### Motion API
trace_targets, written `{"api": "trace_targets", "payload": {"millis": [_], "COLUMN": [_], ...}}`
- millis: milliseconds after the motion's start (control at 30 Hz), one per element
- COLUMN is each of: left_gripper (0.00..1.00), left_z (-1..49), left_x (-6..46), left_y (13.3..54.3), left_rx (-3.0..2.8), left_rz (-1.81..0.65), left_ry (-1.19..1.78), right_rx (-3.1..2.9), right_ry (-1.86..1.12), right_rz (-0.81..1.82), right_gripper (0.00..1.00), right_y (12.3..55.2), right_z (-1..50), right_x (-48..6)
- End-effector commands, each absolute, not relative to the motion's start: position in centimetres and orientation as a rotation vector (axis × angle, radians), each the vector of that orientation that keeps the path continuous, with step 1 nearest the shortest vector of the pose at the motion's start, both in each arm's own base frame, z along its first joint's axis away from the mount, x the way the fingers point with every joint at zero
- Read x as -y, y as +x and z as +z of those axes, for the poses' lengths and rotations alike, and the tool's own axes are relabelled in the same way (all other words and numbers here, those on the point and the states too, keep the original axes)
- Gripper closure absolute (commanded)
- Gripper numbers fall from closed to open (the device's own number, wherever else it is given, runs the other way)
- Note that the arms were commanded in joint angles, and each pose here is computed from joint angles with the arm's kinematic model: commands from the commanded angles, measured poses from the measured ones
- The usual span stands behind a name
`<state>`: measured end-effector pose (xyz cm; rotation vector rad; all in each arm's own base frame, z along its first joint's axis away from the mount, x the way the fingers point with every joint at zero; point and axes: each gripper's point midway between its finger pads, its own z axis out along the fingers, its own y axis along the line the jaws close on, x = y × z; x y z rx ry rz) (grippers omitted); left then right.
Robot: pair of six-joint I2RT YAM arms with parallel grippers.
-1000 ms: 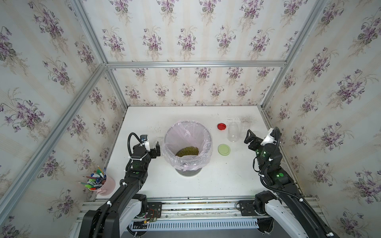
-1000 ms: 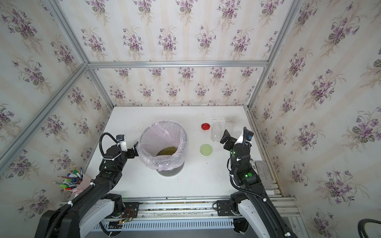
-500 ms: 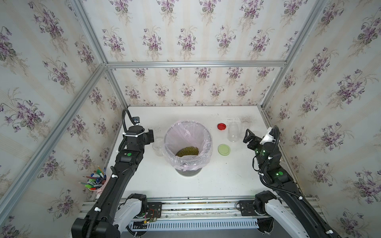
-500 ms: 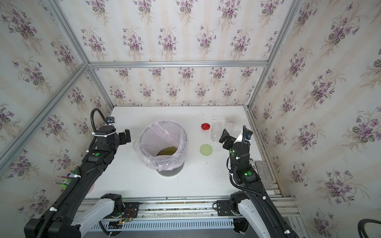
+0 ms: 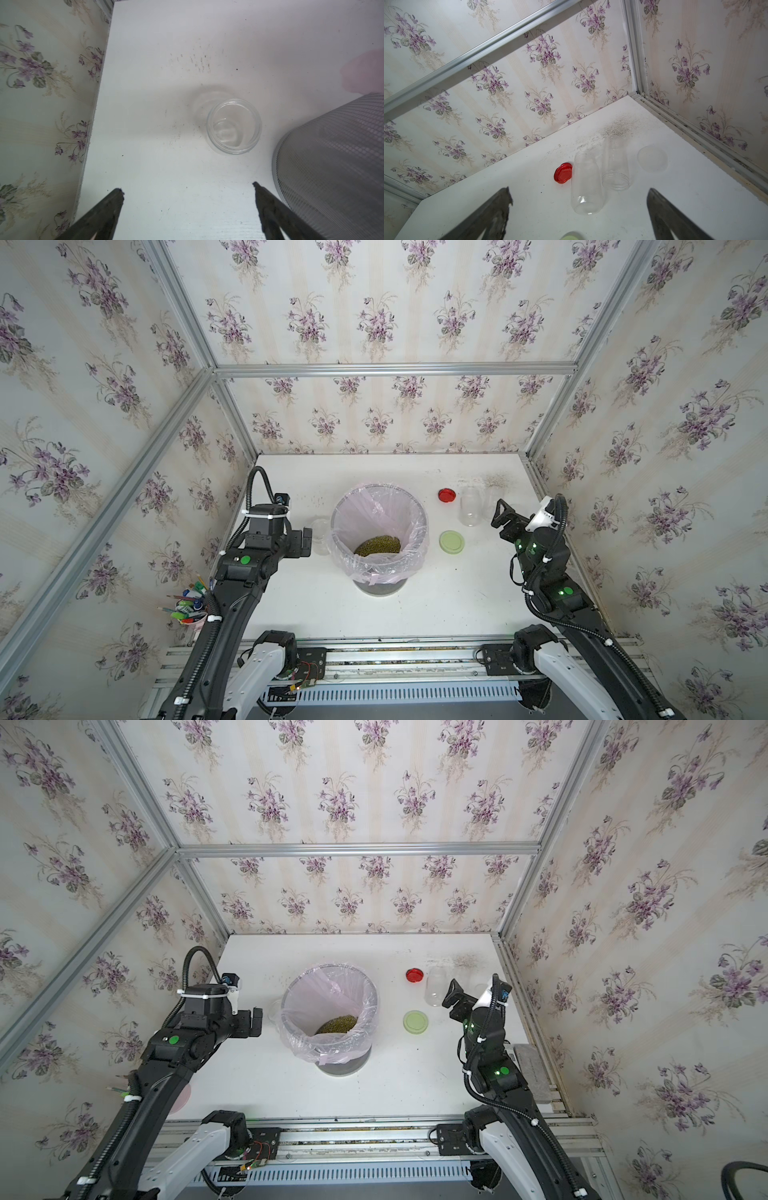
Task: Empty moldy mung beans from jars
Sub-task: Reset both arms
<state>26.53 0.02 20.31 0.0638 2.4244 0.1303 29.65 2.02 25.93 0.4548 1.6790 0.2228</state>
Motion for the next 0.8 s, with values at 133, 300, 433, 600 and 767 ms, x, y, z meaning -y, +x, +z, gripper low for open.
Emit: {"api": "trace_targets", "payload": {"millis": [133, 300, 433, 600, 767], "left_gripper": [0.0, 0.0, 0.0, 0.0, 0.0], "left_z": [17.1, 15.4, 15.0, 14.7, 12.9], "left_x": [4.4, 6.0, 6.3, 5.4, 4.8], "left_y": [26.1, 25.8, 25.9, 26.0, 26.7], "left_rx": [-2.649, -2.721, -2.738, -2.766, -2.85], "left_rz": [-0.178, -0.306, -0.329, -0.254, -0.214], "left_ry": [0.247, 0.291, 0.305, 0.289, 0.278], "right_rx": [-1.653, -1.642, -1.624, -1.617, -1.614], "right_ry": [0.487, 0.504, 0.517, 0.526, 0.535], "right_rz": [0.232, 0.201, 0.181, 0.177, 0.163], "right_gripper": [0.0, 0.0, 0.0, 0.0, 0.0], "right_y": [29.5, 29.1, 28.9, 28.8, 28.6], "right_z": [26.4, 26.5, 26.7, 26.8, 26.7], "right_x": [-1.7, -1.0, -0.6, -0.4, -0.1]}}
